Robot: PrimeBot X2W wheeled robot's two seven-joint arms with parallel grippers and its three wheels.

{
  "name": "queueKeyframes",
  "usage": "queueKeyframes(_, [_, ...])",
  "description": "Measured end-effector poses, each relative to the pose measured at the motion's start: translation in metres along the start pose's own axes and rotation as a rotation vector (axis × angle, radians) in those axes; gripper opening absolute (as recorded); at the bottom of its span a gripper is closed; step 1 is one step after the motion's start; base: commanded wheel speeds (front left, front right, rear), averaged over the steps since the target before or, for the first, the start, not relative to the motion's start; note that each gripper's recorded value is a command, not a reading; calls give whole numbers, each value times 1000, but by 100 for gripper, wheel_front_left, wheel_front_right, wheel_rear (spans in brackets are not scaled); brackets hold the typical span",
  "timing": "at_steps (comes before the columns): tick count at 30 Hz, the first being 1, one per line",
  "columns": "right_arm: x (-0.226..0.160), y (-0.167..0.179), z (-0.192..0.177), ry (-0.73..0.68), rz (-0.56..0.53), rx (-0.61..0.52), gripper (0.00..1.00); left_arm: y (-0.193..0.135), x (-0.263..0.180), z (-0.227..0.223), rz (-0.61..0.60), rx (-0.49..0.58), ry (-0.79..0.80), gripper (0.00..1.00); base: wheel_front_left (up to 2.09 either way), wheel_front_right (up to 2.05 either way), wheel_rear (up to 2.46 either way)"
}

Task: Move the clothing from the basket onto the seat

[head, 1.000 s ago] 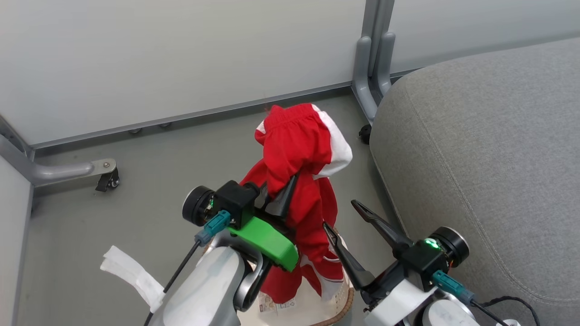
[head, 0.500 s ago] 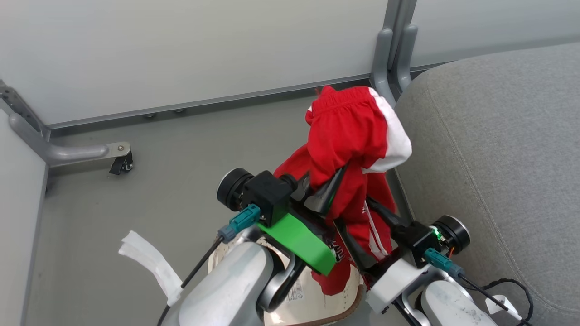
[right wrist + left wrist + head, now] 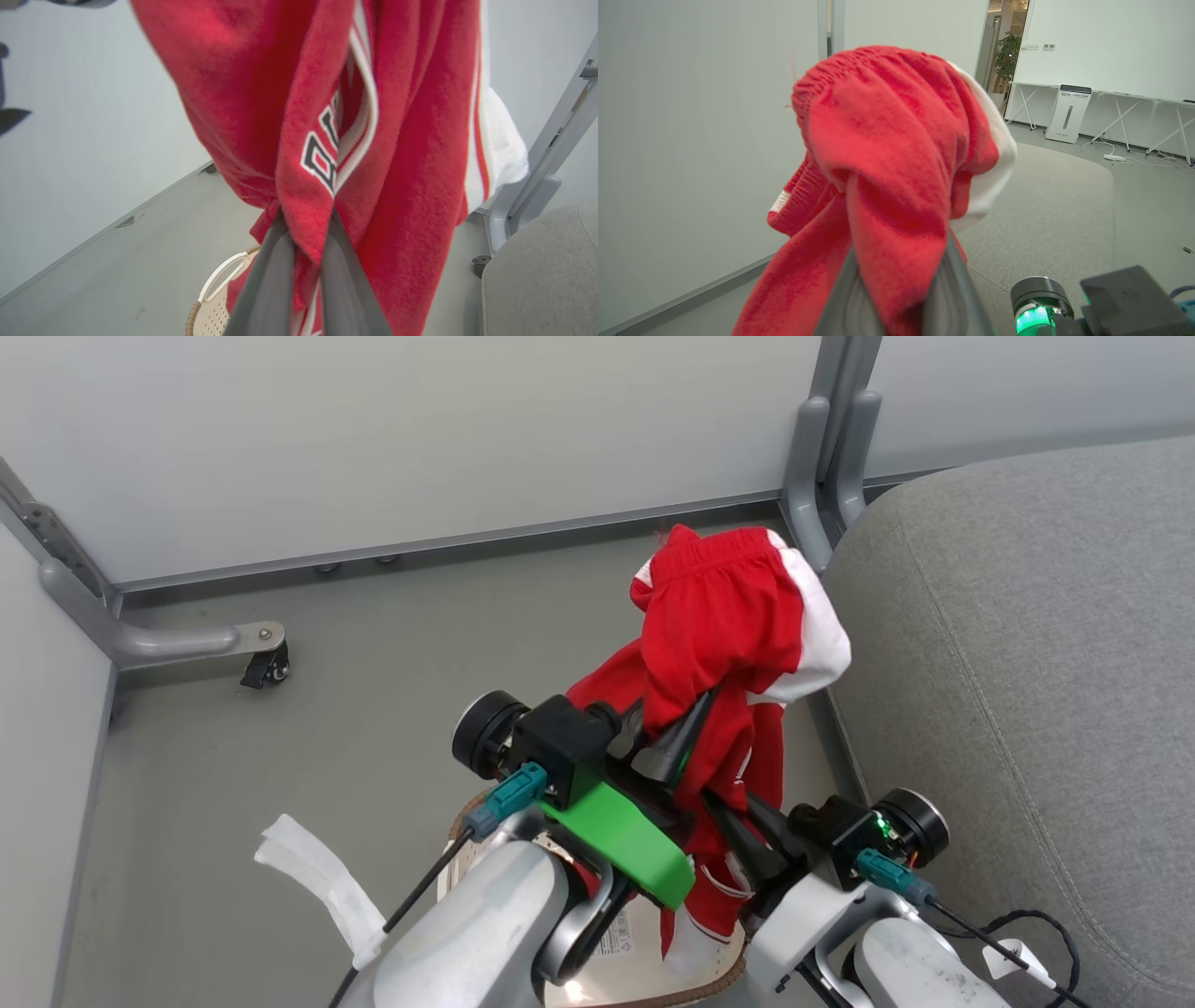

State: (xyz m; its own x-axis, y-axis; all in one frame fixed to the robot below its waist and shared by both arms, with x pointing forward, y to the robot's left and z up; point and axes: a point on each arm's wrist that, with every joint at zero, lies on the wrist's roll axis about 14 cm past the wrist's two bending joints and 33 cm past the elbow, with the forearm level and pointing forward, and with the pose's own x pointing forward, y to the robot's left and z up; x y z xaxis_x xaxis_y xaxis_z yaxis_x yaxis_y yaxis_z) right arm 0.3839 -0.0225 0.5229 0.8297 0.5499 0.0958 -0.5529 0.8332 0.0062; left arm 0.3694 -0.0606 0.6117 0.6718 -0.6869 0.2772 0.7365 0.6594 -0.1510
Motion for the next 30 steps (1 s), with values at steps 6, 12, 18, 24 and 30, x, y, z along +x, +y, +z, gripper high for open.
queueKeyframes(6, [-7, -4, -4, 11, -16, 10, 0, 7, -1, -10, 26, 12, 18, 0, 0, 0, 0])
queueKeyframes(12, [-10, -6, -1, 3, -26, 15, 0, 14, -1, -15, 50, 20, 32, 19, 0, 0, 0])
queueKeyframes(18, [-12, -8, 4, -15, -32, 15, 0, 22, -2, -20, 88, 40, 51, 100, 0, 0, 0])
queueKeyframes(24, [-16, -10, 4, -14, -37, 11, 0, 25, -4, -22, 102, 45, 56, 100, 0, 0, 0])
queueKeyframes(30, [-17, -11, 7, -23, -42, 10, 0, 27, -5, -23, 108, 50, 62, 100, 0, 0, 0])
